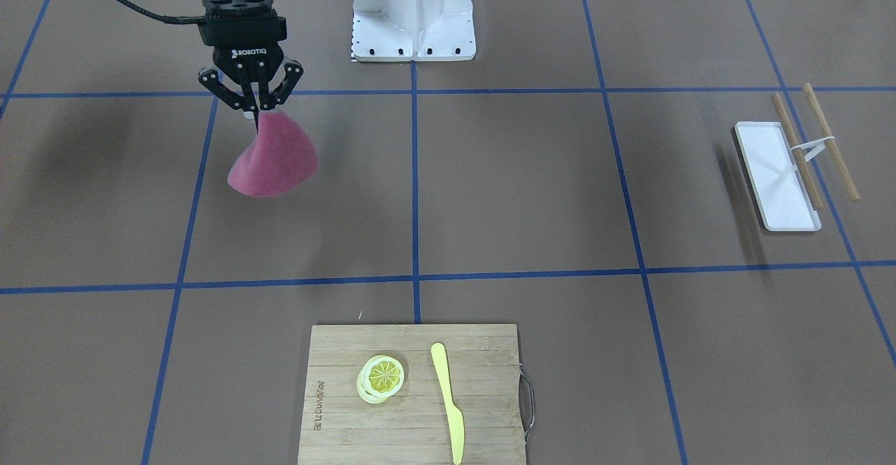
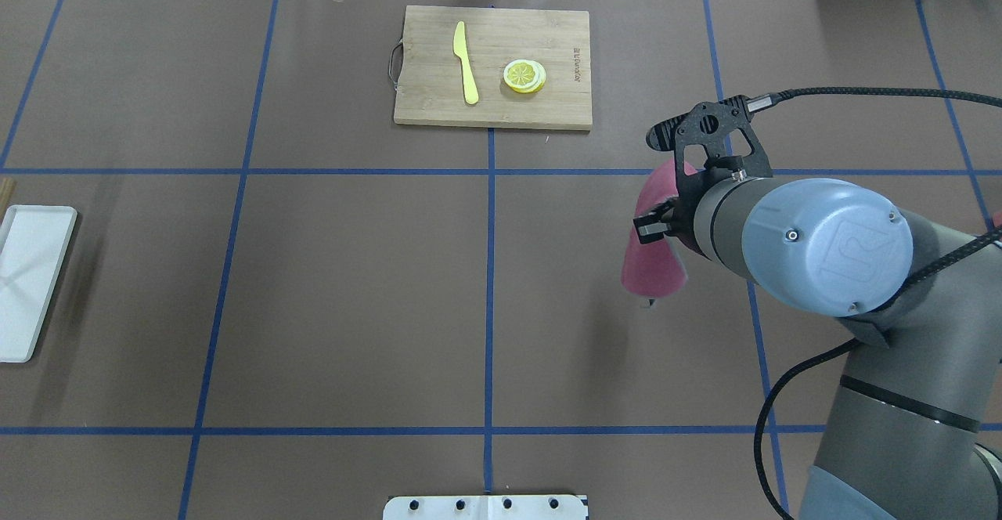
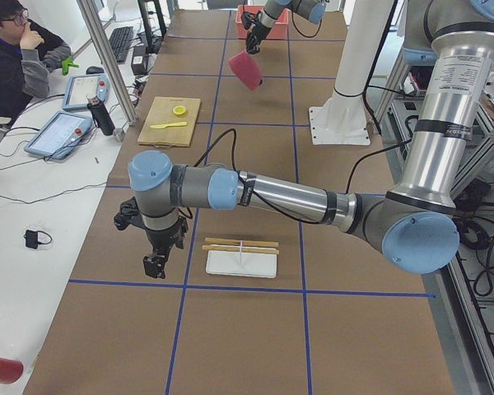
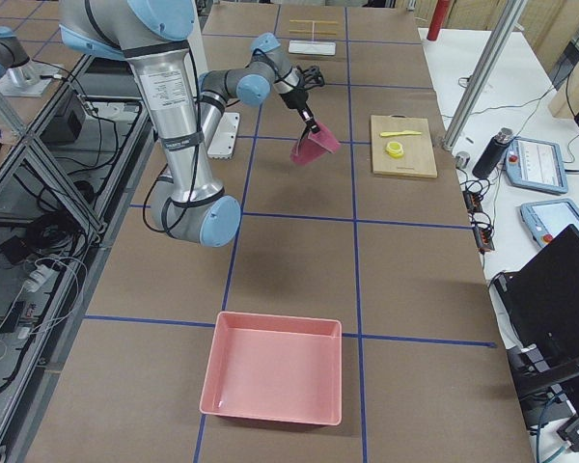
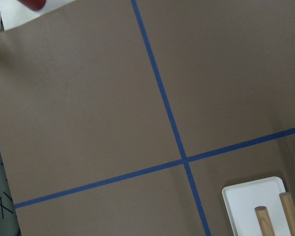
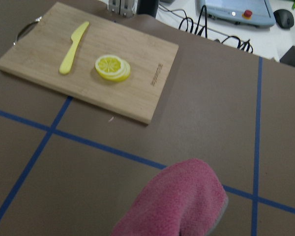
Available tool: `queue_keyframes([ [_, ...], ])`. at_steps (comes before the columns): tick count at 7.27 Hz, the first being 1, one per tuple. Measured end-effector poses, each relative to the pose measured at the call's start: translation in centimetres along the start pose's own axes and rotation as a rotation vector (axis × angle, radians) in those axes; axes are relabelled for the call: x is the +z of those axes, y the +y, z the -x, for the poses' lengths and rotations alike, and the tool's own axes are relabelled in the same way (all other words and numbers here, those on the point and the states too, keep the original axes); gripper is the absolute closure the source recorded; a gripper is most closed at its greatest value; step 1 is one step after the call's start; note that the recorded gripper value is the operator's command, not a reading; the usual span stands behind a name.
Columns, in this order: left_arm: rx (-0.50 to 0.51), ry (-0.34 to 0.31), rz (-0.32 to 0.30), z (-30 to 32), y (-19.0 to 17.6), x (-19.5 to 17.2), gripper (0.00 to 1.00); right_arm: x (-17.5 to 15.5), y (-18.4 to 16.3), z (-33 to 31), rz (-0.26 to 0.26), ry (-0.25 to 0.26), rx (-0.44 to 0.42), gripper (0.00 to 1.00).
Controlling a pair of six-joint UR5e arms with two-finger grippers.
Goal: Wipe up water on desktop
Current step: 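Carry the towel with the right gripper toward the nearer table area and lower it, then rub the towel back and forth on the table with the right gripper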
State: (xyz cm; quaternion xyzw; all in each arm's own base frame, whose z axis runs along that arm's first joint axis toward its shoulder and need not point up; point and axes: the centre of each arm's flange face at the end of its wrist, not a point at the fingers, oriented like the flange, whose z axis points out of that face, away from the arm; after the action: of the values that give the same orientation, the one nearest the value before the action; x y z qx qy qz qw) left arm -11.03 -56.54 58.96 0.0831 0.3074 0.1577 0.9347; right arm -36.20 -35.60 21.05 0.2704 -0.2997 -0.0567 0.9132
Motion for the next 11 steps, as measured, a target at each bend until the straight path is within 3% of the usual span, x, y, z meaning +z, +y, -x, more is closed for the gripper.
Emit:
queue_keyframes([
  [1,0.030,0.011,0.011,1.8,1.5,0.8,0.01,0.1,1.3,0.0,0.079,0.023,-0.026,1.00],
  [3,0.043,0.020,0.018,2.9,2.5,1.2,0.01,1.8,5.7,1.3,0.253,0.131,-0.126,1.00],
  [5,0.038,0.024,0.023,3.0,2.8,1.4,0.01,3.3,9.2,2.1,0.381,0.237,-0.213,1.00],
  [8,0.034,0.025,0.026,3.1,2.9,1.6,0.01,8.2,11.7,4.2,0.466,0.359,-0.285,1.00],
  [10,0.034,0.026,0.026,3.1,2.9,1.6,0.01,10.9,11.4,7.2,0.490,0.382,-0.362,1.00],
  [11,0.033,0.027,0.026,3.1,2.9,1.6,0.01,11.0,10.9,8.2,0.489,0.361,-0.431,1.00],
])
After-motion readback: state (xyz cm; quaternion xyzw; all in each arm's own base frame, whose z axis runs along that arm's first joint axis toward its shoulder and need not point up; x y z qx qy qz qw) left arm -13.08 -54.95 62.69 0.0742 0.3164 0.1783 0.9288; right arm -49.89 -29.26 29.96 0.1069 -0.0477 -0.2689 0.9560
